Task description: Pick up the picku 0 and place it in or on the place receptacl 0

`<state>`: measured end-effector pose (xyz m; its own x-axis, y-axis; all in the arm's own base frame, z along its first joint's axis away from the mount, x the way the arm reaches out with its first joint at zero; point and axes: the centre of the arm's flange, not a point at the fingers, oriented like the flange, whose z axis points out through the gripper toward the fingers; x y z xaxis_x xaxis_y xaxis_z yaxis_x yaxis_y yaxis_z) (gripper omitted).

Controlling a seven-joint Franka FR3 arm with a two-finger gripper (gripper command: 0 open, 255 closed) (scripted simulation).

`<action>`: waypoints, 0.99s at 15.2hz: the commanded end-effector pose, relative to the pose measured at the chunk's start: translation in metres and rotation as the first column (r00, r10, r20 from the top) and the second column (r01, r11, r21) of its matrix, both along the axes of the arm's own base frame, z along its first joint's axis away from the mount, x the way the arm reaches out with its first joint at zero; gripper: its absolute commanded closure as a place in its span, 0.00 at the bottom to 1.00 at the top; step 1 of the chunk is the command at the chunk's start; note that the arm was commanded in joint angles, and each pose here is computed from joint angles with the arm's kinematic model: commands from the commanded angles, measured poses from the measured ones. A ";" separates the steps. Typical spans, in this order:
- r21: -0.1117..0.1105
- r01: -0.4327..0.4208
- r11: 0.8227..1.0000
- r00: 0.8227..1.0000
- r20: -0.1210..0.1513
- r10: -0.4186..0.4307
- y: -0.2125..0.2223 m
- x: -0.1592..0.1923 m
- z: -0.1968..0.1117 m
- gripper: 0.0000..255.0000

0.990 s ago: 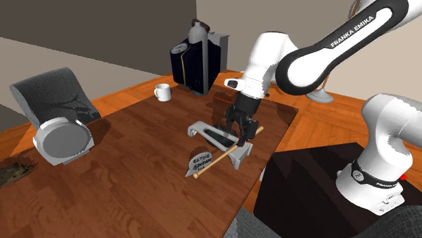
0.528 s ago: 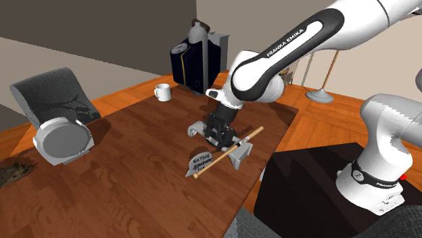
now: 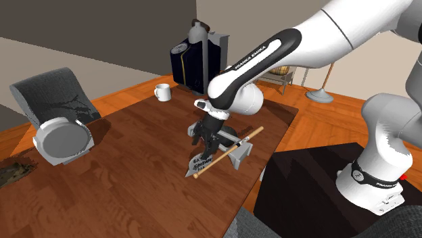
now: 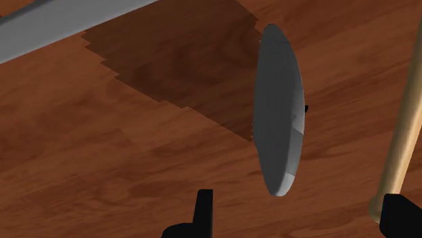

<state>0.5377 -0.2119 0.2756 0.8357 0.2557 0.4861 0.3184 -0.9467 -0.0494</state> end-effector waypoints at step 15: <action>0.001 0.000 1.000 1.000 0.001 0.000 0.003 0.010 -0.016 1.00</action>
